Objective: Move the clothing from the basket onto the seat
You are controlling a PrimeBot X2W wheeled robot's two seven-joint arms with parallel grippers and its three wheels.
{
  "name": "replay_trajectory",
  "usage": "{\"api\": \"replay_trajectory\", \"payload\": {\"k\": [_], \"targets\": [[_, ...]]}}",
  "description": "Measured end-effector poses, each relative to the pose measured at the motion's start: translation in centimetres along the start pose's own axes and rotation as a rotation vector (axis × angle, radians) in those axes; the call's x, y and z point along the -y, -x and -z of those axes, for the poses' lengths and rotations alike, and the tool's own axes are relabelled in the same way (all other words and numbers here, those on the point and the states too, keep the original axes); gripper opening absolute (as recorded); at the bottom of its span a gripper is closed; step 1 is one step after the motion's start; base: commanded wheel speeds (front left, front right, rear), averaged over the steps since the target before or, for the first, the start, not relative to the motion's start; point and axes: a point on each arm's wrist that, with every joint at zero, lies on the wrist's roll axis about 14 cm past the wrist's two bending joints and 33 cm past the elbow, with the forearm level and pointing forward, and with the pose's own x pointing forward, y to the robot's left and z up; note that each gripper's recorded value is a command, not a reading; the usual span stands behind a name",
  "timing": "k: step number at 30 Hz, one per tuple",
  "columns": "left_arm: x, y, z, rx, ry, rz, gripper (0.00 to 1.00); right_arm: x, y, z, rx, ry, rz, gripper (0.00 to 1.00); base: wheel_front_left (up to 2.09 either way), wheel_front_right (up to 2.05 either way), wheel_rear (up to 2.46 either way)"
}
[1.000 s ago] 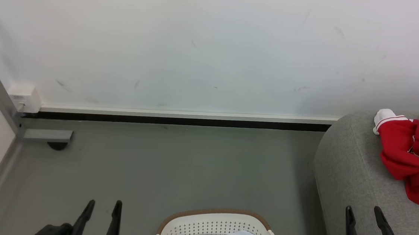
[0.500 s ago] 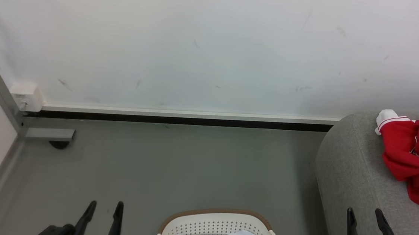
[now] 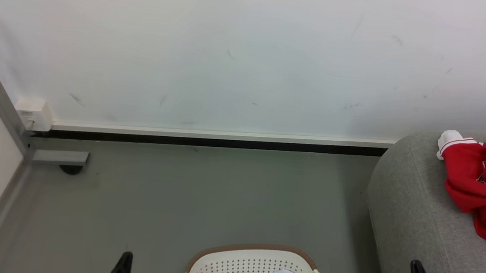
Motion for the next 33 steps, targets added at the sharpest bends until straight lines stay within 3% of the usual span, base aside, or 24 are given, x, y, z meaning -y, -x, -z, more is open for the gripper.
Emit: {"api": "replay_trajectory", "payload": {"k": [33], "targets": [[-3.0,-0.8,-0.6,-0.008,0.528,-0.14,0.0,1.6,-1.0,-0.1,-0.028,-0.534,0.103,0.0,0.0,0.0,0.0]]}}
